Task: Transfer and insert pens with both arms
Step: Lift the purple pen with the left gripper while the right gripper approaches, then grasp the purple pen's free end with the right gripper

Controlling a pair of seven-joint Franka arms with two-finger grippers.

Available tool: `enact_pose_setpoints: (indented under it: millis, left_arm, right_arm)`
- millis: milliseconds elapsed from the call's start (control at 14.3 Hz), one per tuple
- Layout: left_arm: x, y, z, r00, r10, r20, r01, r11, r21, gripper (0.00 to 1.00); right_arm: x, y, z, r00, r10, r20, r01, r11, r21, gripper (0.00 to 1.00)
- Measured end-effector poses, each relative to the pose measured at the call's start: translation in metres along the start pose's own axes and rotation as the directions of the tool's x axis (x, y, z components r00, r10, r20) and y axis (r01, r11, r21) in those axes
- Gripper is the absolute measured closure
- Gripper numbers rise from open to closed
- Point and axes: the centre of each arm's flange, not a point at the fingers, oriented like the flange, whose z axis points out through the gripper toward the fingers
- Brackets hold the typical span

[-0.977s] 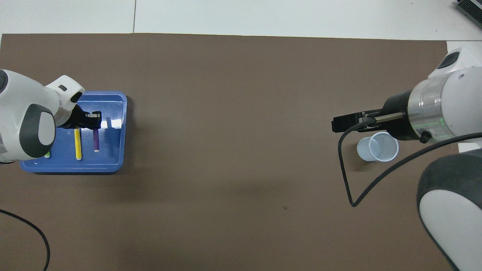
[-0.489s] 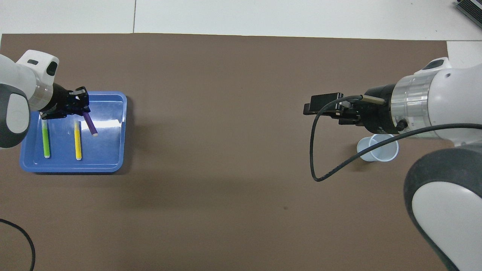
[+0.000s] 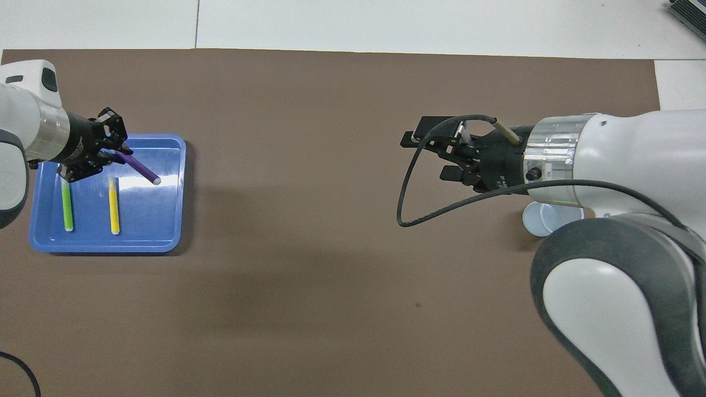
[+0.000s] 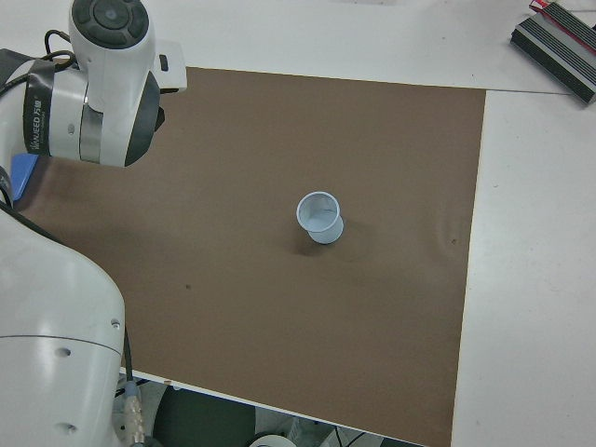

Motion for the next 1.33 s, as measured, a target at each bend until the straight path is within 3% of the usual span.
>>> enact_pose_setpoints:
  millis: [209, 489, 907, 1326]
  left_arm:
    - [-0.023, 0.007, -0.03, 0.988, -0.147, 0.046, 0.15, 0.986, -0.07, 0.83]
    - [-0.052, 0.015, -0.061, 0.957, -0.263, 0.122, 0.278, 0.952, -0.128, 0.83]
    - [-0.111, 0.041, -0.069, 0.93, -0.322, 0.176, 0.345, 0.931, -0.121, 0.83]
    - [-0.141, 0.048, -0.074, 0.913, -0.343, 0.22, 0.374, 0.92, -0.115, 0.83]
  right_arm:
    - [-0.014, -0.013, 0.029, 0.996, 0.086, -0.007, -0.086, 0.995, 0.05, 0.0]
    - [-0.041, -0.04, 0.074, 0.962, 0.272, -0.023, -0.264, 0.948, 0.177, 0.0]
    - [-0.079, -0.059, 0.12, 0.914, 0.406, 0.005, -0.396, 0.888, 0.234, 0.0]
    - [-0.099, -0.068, 0.139, 0.879, 0.475, 0.022, -0.464, 0.847, 0.26, 0.0]
